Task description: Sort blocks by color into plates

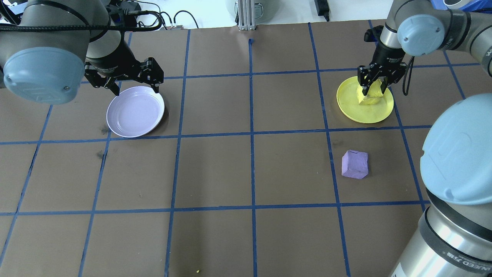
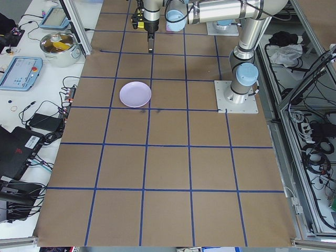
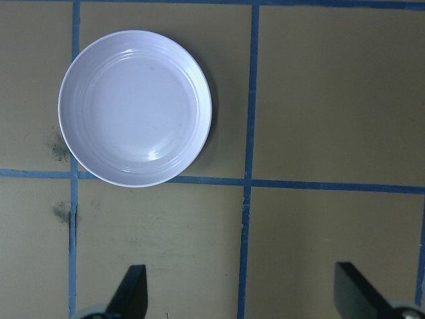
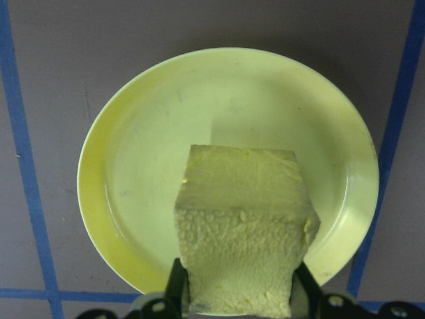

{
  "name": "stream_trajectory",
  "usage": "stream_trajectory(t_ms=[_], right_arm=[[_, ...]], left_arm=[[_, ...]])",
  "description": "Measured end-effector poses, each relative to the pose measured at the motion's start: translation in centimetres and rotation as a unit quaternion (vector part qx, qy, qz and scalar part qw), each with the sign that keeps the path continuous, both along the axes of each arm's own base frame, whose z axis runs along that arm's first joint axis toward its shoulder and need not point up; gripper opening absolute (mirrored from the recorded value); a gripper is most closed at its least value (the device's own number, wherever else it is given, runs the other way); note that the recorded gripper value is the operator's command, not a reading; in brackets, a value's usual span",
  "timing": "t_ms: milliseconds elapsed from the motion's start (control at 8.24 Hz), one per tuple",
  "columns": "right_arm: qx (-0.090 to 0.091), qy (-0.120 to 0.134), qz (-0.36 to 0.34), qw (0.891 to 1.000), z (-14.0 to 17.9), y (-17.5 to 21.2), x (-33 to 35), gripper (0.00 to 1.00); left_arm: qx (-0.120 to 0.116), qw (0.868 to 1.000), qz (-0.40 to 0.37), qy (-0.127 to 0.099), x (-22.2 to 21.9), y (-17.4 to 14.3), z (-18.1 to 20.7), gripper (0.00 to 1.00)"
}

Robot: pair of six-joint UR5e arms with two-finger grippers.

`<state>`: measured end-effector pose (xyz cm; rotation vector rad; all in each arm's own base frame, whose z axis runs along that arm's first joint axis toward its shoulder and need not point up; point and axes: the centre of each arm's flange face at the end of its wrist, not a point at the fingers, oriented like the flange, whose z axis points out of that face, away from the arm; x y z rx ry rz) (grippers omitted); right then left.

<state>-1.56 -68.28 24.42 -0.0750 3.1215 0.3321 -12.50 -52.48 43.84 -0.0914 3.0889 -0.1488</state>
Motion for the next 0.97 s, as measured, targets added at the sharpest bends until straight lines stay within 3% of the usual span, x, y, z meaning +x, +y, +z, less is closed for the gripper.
stream_trajectory(t_ms=[243,607,971], right_arm=[[0.008,0.013,0.003,1.0,0.3,0.5,-0.1,1.0],[0.013,0.022,-0.017,1.0,5.3,2.7,2.5,1.0],[0.03,0.042,-0.114,0.992,6.7,7.7,7.1,1.0]], left_arm=[[0.0,1.0,0.0,0.0,0.0,0.0,0.0,1.0],[0.0,1.0,0.0,0.0,0.0,0.0,0.0,1.0],[0.002,1.0,0.0,0.0,0.0,0.0,-0.1,1.0]])
